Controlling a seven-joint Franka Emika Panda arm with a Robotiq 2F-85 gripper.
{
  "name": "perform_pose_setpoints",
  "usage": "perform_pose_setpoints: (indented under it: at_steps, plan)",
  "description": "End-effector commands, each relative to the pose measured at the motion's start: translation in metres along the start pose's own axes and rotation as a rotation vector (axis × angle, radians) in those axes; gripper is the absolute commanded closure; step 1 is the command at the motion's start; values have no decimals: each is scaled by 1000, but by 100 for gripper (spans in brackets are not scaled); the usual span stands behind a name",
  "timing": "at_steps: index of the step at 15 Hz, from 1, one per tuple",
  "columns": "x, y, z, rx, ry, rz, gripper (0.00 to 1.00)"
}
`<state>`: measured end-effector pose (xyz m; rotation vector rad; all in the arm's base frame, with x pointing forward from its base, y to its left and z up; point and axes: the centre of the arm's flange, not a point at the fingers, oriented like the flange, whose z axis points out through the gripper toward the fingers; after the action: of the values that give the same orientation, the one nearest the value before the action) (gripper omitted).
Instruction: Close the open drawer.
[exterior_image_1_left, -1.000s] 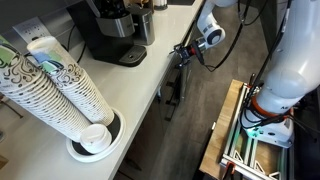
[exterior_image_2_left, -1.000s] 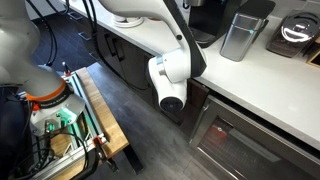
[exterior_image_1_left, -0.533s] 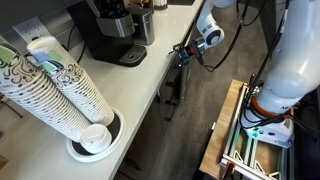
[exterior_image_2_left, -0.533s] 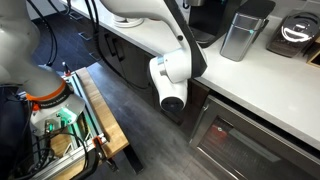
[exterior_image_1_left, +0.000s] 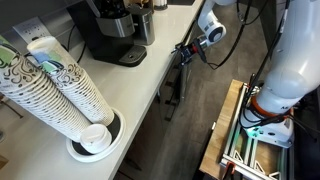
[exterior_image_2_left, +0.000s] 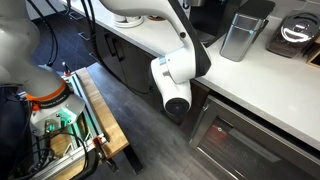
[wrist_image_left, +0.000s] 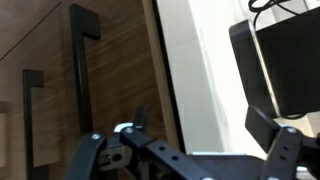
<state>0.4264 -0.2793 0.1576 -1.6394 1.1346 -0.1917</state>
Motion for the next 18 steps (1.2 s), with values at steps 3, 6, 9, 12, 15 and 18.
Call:
perform_pose_setpoints:
  at_steps: [3, 6, 9, 12, 15, 18]
  plan:
    - [-10, -28, -51, -184, -70, -208, 0]
    - [-21, -49, -73, -273, -107, -336, 0]
    - [-33, -72, -94, -356, -136, -466, 0]
    - [-44, -88, -114, -427, -172, -567, 0]
    - [-54, -102, -131, -482, -164, -646, 0]
    - [-61, -112, -145, -516, -153, -702, 0]
